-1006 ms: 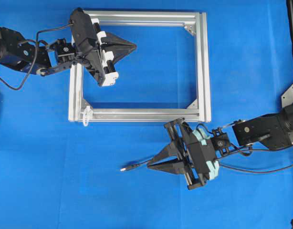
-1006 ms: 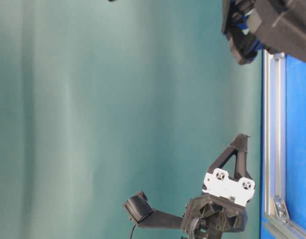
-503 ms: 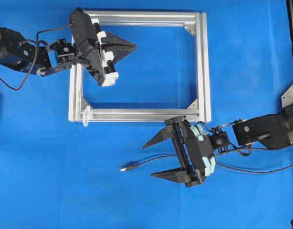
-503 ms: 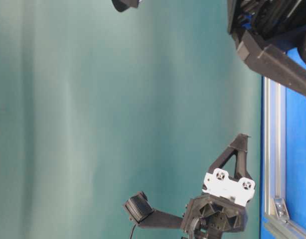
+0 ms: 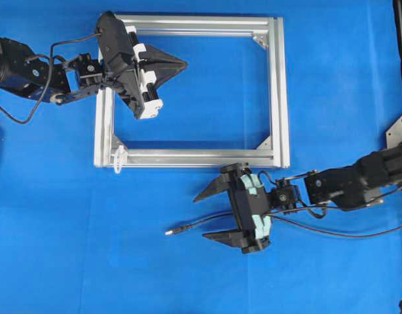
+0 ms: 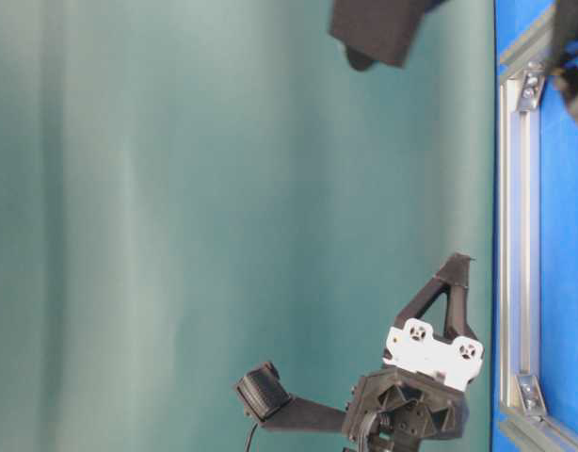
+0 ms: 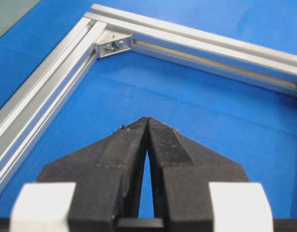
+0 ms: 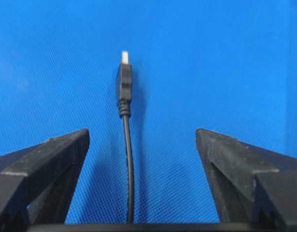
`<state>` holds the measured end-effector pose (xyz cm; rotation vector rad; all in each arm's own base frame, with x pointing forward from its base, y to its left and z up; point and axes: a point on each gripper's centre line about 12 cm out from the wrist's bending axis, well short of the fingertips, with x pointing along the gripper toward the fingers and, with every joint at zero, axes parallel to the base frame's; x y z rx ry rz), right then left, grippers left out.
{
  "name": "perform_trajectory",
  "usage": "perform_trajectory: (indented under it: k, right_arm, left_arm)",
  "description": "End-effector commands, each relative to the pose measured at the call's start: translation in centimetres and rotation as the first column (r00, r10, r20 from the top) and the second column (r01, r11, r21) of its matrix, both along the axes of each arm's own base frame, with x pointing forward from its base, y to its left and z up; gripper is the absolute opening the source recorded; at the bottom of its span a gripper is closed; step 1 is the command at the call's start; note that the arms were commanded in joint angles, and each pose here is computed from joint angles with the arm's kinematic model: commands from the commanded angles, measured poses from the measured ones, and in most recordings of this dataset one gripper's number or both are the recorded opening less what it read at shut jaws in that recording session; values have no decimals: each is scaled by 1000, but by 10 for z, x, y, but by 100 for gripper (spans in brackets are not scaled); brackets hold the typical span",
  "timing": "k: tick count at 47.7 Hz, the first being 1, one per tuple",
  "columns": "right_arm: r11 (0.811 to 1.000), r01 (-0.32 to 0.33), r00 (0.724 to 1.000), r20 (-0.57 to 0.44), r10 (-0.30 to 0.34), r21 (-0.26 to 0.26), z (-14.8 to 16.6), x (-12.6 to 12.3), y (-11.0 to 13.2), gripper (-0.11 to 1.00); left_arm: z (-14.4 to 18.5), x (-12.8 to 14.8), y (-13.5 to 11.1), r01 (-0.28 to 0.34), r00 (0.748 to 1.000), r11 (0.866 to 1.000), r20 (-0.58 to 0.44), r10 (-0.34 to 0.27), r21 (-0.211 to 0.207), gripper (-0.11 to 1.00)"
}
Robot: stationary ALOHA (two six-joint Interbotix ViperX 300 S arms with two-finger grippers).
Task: Insert the wire through the string loop located on the left side.
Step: 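Lower the right gripper and close it on the cable behind the plug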
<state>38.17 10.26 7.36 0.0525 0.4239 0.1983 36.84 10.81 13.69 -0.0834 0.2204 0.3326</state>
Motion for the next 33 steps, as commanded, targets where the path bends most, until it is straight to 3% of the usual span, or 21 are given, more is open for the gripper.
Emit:
perform_trajectory:
  k: [1,11,18,21,30,33]
  right_arm:
    - [1000,4,999,40,-5,16,9,7,3,90]
    - [1000,4,999,44,-5,18,10,8,4,88]
    - [1000,4,999,39,-4,15,9,7,4,80]
    - [1000,4,999,39,-5,12,9,7,3,67]
    - [1000,-6,999,49,6,7,9,6,4,12]
    - [1000,-8,999,49,7,6,9,6,4,2]
  left_arm:
    - [15,1,1,0,999,1000,41,-1,12,0]
    - [14,0,0,2,999,1000,37,-2,9,0]
    - [14,0,0,2,999,1000,37,-2,9,0]
    - [14,0,0,0,999,1000,37,0,9,0]
    - [13,-1,0,0,999,1000,36,0,9,0]
    - [13,-1,0,0,999,1000,36,0,9,0]
